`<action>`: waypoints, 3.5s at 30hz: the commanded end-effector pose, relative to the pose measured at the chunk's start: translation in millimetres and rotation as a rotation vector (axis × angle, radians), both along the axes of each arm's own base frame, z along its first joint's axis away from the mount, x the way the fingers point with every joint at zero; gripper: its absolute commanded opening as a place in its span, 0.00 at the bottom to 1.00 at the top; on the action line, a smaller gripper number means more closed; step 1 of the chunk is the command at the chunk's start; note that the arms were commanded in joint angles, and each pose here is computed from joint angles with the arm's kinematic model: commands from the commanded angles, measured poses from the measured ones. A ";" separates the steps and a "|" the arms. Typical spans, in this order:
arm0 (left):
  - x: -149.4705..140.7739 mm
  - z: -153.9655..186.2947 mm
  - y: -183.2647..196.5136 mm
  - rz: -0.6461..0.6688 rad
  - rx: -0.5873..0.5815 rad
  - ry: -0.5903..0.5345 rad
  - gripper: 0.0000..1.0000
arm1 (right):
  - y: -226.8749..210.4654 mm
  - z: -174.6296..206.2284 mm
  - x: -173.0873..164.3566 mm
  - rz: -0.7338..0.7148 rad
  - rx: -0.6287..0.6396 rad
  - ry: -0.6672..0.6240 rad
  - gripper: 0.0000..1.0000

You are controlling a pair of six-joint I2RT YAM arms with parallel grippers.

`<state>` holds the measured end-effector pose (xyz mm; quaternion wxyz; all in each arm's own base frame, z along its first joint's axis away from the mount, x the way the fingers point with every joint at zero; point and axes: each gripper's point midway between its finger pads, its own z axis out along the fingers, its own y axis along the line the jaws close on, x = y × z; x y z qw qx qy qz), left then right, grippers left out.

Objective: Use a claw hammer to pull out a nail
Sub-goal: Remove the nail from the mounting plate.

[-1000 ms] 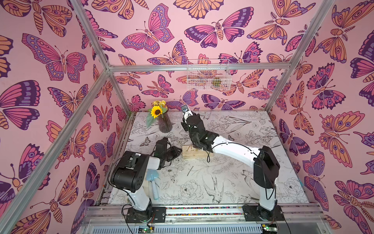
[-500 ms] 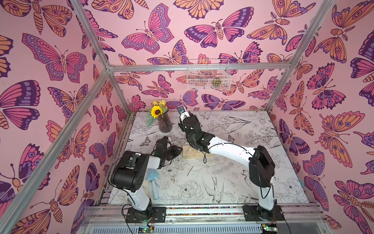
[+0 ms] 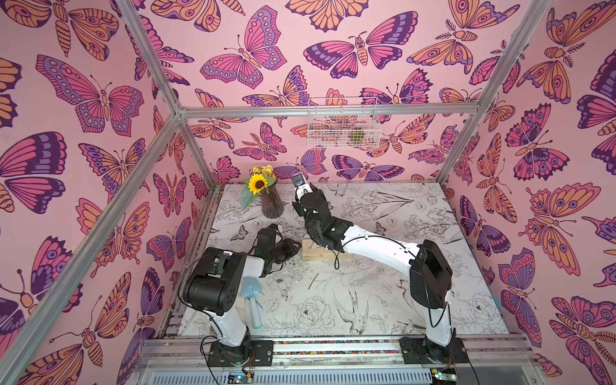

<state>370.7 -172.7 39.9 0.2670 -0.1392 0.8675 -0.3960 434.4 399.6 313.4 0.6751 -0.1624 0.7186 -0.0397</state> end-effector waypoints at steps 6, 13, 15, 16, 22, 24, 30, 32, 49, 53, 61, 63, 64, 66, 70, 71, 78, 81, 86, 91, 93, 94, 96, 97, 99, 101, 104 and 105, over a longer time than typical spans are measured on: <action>0.1 7.0 -15.2 -0.056 -0.011 -0.029 0.36 | -40.2 59.8 -3.6 -0.071 0.289 -0.072 0.00; 0.4 7.8 -20.4 -0.074 -0.004 -0.037 0.38 | -57.1 51.2 2.2 -0.073 0.360 -0.032 0.00; -0.2 7.3 -21.3 -0.078 -0.001 -0.036 0.39 | -61.0 47.3 3.7 -0.072 0.380 -0.019 0.00; -0.3 6.8 -21.0 -0.079 0.001 -0.036 0.39 | -62.5 45.8 4.4 -0.072 0.389 -0.015 0.00; -1.1 5.9 -22.3 -0.089 0.007 -0.036 0.43 | -72.4 32.5 6.4 -0.072 0.441 0.020 0.00; -1.5 4.2 -22.3 -0.091 0.012 -0.033 0.44 | -76.4 28.3 7.1 -0.075 0.459 0.028 0.00; -1.7 -1.0 -22.3 -0.095 0.017 -0.022 0.44 | -86.5 15.5 10.4 -0.080 0.501 0.053 0.00; -1.7 -3.0 -22.1 -0.095 0.019 -0.018 0.44 | -88.6 12.3 11.2 -0.083 0.506 0.058 0.00; -3.1 -15.0 -22.1 -0.099 0.031 0.006 0.44 | -111.2 -3.4 15.8 -0.090 0.604 0.083 0.00; -3.8 -17.3 -21.6 -0.097 0.033 0.013 0.44 | -115.2 -4.1 15.4 -0.089 0.620 0.080 0.00; -3.5 -16.8 -22.4 -0.100 0.032 0.011 0.44 | -140.1 -7.5 15.4 -0.112 0.687 0.076 0.00; -3.5 -15.9 -22.0 -0.099 0.031 0.009 0.44 | -148.4 -5.3 14.1 -0.126 0.697 0.065 0.00; -3.4 -15.4 -22.5 -0.101 0.031 0.008 0.44 | -152.5 -3.8 13.7 -0.130 0.701 0.060 0.00; -2.1 -13.9 -23.1 -0.103 0.028 0.004 0.44 | -160.7 1.6 13.1 -0.138 0.709 0.046 0.00; -0.9 -10.6 -24.0 -0.106 0.026 -0.004 0.44 | -173.0 13.6 10.0 -0.154 0.710 0.016 0.00; -0.4 -9.2 -24.1 -0.108 0.027 -0.007 0.44 | -174.2 15.3 9.5 -0.156 0.704 0.011 0.00; 3.5 16.2 -23.3 -0.130 0.063 -0.066 0.44 | -177.3 30.1 10.5 -0.140 0.690 0.001 0.00; 5.5 36.1 -21.3 -0.150 0.096 -0.129 0.46 | -179.9 58.6 3.9 -0.107 0.691 -0.023 0.00; 11.0 76.7 -26.4 -0.229 0.105 -0.276 0.51 | -174.0 87.6 3.5 -0.011 0.676 -0.020 0.00; 4.4 99.9 -32.2 -0.282 0.145 -0.397 0.51 | -174.9 100.7 -1.5 0.011 0.649 -0.012 0.00; -2.9 103.5 -33.8 -0.299 0.180 -0.444 0.51 | -175.2 104.5 -3.3 0.024 0.643 -0.006 0.00; -7.5 107.5 -35.2 -0.306 0.197 -0.475 0.51 | -174.5 106.1 -4.2 0.035 0.644 0.001 0.00; -18.6 111.7 -38.6 -0.326 0.226 -0.536 0.51 | -173.4 108.8 -5.9 0.048 0.641 0.010 0.00; -25.2 113.9 -41.7 -0.341 0.244 -0.570 0.50 | -173.2 111.0 -6.9 0.054 0.644 0.014 0.00; -39.2 116.0 -51.7 -0.389 0.282 -0.631 0.49 | -171.8 113.1 -8.6 0.065 0.651 0.024 0.00; -51.4 115.0 -61.1 -0.432 0.321 -0.683 0.47 | -171.3 116.6 -10.2 0.073 0.660 0.031 0.00; -65.7 107.3 -72.2 -0.489 0.353 -0.737 0.44 | -169.0 118.2 -11.9 0.084 0.663 0.054 0.00; -68.1 103.8 -75.1 -0.505 0.365 -0.748 0.44 | -167.7 118.2 -12.9 0.091 0.665 0.063 0.00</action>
